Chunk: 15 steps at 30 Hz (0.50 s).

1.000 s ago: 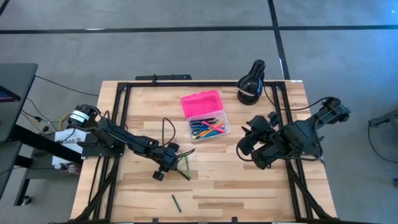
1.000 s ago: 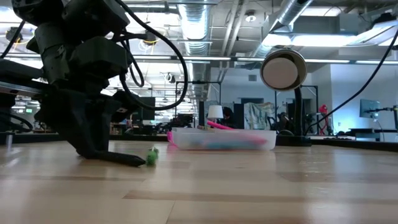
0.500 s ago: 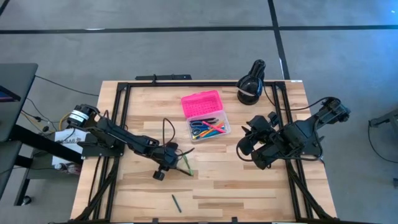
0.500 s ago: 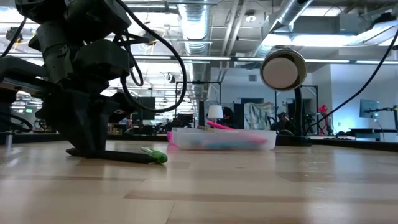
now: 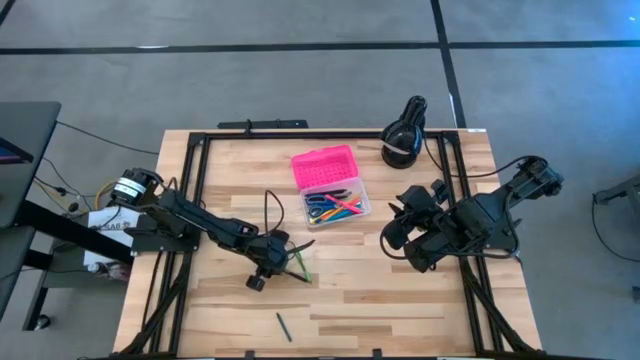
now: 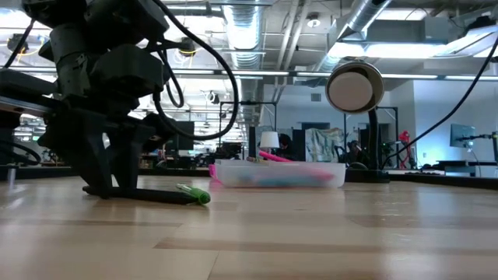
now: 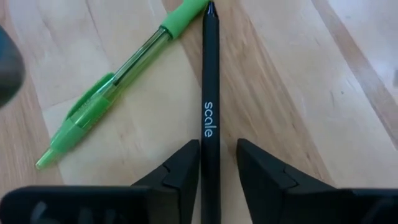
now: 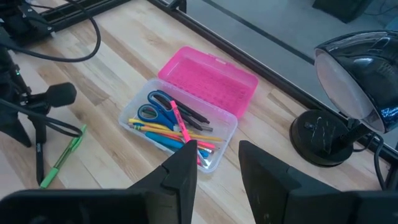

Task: Pick & place school supplies into a supply box
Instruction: Put the black pen into the pink supply box

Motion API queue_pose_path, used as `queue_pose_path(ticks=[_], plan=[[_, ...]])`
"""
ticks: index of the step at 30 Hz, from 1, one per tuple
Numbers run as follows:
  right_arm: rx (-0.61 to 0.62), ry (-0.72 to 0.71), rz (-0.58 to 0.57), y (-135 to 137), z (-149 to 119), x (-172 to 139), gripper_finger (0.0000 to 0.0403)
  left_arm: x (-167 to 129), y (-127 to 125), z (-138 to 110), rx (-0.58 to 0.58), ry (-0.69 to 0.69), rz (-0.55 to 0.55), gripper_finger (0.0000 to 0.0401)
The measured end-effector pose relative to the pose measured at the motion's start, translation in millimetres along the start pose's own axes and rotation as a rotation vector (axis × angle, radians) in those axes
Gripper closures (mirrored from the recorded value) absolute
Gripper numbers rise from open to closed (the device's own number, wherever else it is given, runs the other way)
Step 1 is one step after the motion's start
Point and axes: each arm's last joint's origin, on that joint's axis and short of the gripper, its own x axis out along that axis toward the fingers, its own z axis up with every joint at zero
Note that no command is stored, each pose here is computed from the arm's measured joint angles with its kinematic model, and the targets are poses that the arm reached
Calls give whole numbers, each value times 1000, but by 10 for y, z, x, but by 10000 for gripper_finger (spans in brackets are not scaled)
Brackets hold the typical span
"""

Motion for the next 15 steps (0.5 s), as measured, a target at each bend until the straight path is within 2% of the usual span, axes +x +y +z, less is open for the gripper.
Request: queue_pose_path(ticks=[7,15], plan=[[0,0,0,0,0,0,291,2,4,29,2,-27,8,278],[0,0,0,0,0,0,291,1,11,32,-37,-29,35,299]])
